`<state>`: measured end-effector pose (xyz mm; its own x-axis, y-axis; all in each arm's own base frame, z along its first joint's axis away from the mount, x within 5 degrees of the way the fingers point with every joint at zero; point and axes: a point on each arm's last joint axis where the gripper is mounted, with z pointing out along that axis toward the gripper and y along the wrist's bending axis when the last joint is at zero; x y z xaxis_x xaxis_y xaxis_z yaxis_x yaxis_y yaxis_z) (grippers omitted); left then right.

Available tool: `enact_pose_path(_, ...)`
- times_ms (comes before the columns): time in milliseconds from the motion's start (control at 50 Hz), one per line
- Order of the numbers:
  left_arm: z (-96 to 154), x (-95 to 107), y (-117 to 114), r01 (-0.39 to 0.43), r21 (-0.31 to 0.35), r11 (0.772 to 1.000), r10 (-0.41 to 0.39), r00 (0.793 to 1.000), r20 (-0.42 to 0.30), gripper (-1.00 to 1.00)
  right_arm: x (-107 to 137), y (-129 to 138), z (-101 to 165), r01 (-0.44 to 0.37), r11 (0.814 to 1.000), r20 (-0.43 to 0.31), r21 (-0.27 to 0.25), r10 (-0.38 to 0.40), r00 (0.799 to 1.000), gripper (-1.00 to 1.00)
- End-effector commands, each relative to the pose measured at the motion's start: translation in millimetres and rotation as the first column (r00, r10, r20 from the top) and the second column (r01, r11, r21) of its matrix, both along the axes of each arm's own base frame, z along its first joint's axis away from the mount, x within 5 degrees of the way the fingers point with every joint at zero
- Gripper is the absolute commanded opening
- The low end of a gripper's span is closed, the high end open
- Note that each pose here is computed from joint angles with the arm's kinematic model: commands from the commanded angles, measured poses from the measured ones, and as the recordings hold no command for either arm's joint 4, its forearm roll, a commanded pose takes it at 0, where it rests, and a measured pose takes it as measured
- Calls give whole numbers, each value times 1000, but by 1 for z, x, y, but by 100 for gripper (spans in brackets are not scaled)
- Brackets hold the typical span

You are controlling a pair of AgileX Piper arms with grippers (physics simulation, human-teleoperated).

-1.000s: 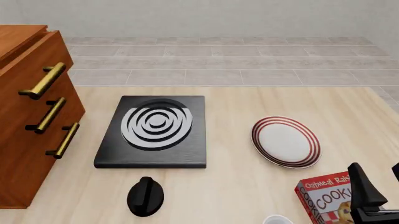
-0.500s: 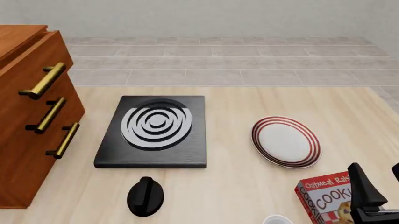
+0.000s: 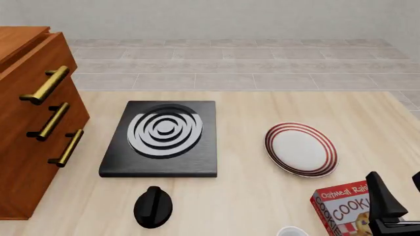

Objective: Pick the akita bowl in the top layer of the wooden cabinet and place it on the plate.

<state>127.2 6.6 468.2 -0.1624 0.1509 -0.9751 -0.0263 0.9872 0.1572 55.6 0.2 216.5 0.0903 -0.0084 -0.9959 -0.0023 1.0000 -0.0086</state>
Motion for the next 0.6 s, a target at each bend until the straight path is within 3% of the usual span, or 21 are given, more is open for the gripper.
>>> enact_pose_path(20, -1, 9, 5, -37, -9, 999, 36, 997, -69, 100, 0, 0, 0, -1, 1000, -3, 1, 1, 1000, 100)
enact_pose_path(140, -9, 16, 8, -51, -12, 999, 49, 992, -115, 100, 0, 0, 0, 0, 1000, -3, 2, 0, 1000, 100)
enact_pose_path(180, -13, 20, 7, -53, -45, 998, 46, 989, -140, 100, 0, 0, 0, 0, 1000, -3, 2, 0, 1000, 100)
enact_pose_path(220, -15, 19, 10, -59, 8, 998, 60, 989, -139, 100, 0, 0, 0, -1, 1000, -2, 2, 1, 1000, 100)
enact_pose_path(320, -26, 30, 15, -85, -12, 996, 80, 975, -206, 100, 0, 0, 0, -1, 1000, -2, 1, 1, 1000, 100)
enact_pose_path(560, -29, 35, 20, -104, 4, 995, 102, 967, -232, 100, 0, 0, 0, 0, 1000, -1, 2, 0, 1000, 100)
enact_pose_path(600, -35, 42, 22, -118, -12, 993, 110, 958, -266, 100, 0, 0, 0, 0, 1000, 0, 3, 0, 1000, 100)
